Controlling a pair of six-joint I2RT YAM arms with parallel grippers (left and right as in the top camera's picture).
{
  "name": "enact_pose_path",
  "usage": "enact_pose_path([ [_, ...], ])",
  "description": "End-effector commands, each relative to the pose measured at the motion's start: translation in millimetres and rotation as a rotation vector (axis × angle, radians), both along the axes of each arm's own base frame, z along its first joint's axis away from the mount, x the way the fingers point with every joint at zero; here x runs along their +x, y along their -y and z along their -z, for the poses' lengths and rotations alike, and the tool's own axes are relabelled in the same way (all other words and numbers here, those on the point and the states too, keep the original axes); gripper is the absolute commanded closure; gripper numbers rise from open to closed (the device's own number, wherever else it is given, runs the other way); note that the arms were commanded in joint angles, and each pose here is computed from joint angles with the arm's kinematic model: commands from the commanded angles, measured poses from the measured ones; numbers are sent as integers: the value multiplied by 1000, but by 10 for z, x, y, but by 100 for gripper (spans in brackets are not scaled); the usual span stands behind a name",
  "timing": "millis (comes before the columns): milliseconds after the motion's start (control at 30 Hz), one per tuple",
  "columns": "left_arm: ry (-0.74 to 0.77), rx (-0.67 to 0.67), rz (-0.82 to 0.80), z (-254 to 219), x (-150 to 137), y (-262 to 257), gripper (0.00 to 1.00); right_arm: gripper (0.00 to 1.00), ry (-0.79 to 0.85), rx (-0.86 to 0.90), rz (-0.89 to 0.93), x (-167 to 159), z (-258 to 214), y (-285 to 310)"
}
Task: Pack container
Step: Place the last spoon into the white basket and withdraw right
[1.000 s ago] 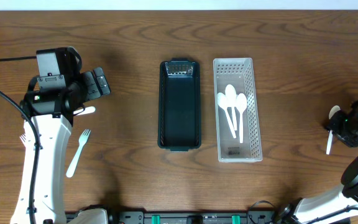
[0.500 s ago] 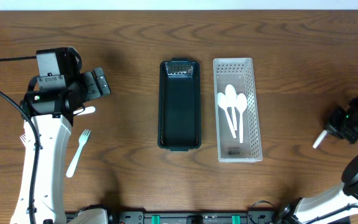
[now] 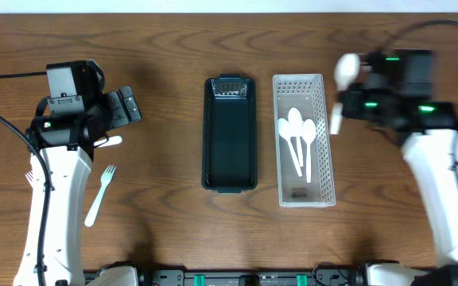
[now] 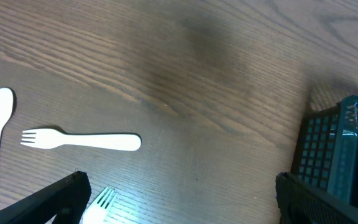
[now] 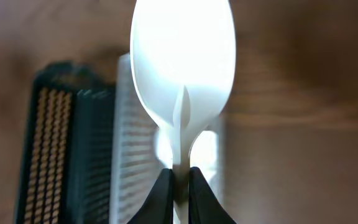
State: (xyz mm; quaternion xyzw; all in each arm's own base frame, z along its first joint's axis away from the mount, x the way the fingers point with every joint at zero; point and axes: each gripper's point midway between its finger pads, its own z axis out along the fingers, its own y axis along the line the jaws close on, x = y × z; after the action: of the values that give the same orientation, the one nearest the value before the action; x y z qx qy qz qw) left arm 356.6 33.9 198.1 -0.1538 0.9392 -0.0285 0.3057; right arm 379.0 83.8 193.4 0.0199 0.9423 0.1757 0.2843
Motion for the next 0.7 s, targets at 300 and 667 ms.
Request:
enact_pose_path([
  [300, 17, 4, 5, -69, 35, -11, 2, 83, -233, -187, 22, 19, 1085, -429],
  [667, -7, 1, 5, -34, -12, -4, 2, 1, 10, -111, 162, 298, 105, 99],
])
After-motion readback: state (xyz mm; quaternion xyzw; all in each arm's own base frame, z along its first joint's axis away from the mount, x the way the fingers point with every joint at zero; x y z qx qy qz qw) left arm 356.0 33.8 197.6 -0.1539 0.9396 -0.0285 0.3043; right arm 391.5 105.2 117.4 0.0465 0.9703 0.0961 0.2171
